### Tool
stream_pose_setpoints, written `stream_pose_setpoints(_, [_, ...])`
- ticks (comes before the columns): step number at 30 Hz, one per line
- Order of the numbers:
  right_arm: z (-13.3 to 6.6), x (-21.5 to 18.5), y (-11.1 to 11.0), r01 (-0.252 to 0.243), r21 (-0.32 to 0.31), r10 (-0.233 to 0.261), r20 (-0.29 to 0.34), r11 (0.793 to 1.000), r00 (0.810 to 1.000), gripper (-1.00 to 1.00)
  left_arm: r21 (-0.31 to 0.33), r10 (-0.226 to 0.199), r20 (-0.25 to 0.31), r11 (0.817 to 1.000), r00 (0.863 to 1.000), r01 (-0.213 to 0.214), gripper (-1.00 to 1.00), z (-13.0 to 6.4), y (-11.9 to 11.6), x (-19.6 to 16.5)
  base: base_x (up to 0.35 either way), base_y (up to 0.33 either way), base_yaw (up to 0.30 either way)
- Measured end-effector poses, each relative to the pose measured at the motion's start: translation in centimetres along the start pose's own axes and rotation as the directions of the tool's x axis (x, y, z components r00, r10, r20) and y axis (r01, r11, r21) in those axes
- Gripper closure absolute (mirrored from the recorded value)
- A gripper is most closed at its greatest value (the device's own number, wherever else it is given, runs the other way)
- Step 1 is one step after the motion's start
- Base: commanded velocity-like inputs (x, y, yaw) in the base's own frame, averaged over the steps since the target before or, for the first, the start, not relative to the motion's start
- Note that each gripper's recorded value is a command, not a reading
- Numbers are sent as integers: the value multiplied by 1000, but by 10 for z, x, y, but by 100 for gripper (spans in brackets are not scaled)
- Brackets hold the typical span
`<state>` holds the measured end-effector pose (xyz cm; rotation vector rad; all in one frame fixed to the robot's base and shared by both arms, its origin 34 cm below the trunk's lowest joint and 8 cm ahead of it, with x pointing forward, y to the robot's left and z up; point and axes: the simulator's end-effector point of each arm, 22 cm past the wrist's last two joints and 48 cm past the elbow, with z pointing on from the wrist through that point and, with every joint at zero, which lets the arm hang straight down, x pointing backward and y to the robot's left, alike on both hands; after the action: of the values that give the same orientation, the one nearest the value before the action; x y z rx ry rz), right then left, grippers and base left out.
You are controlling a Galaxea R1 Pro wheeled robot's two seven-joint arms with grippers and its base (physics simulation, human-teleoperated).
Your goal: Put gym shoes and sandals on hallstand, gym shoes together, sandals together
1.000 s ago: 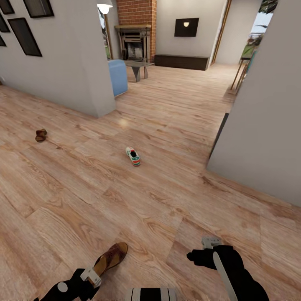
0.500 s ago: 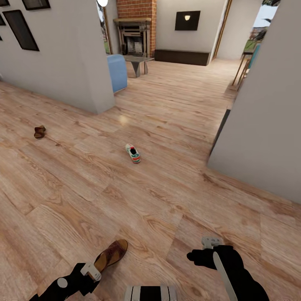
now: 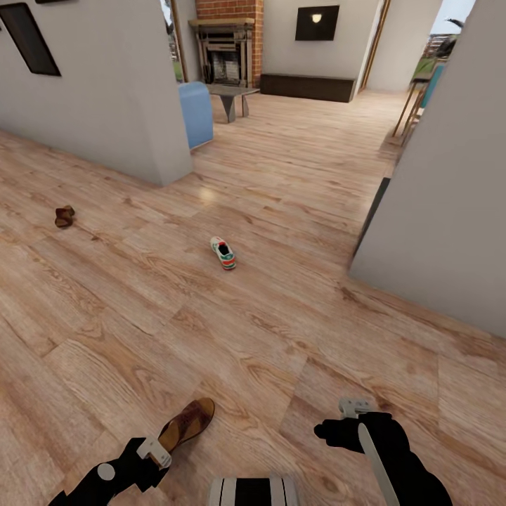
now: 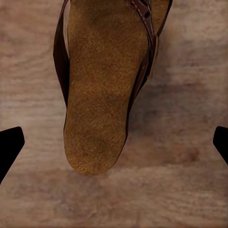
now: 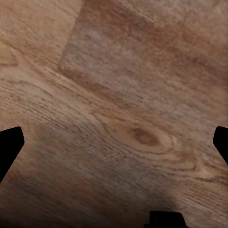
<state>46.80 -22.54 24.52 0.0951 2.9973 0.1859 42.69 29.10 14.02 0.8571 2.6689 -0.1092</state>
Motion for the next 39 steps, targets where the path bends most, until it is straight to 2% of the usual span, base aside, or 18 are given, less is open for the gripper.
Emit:
stream_pose_setpoints(12, [18,17,-3,-6,4,6,-51,1000,999,-100,26,-8,-41,1000,999,9,-100,11,-11,20,0,0,0])
stream_pose_setpoints(17, [19,17,-4,-6,4,6,-53,1000,999,-100,27,-9,-43,1000,999,10,-100,12,-12,21,0,0,0])
stream_pose_setpoints(24, [19,18,-4,-6,4,7,-54,1000,999,-100,24,-8,-44,1000,999,9,-100,12,-10,22,0,0,0])
stream_pose_setpoints(29, [26,24,-5,-9,6,9,-74,1000,997,-100,18,-4,-64,1000,998,5,-100,14,-1,32,0,0,0])
stream_pose_setpoints(39, [27,25,-5,-9,6,9,-77,1000,997,-100,13,-2,-60,1000,998,2,-100,14,2,30,0,0,0])
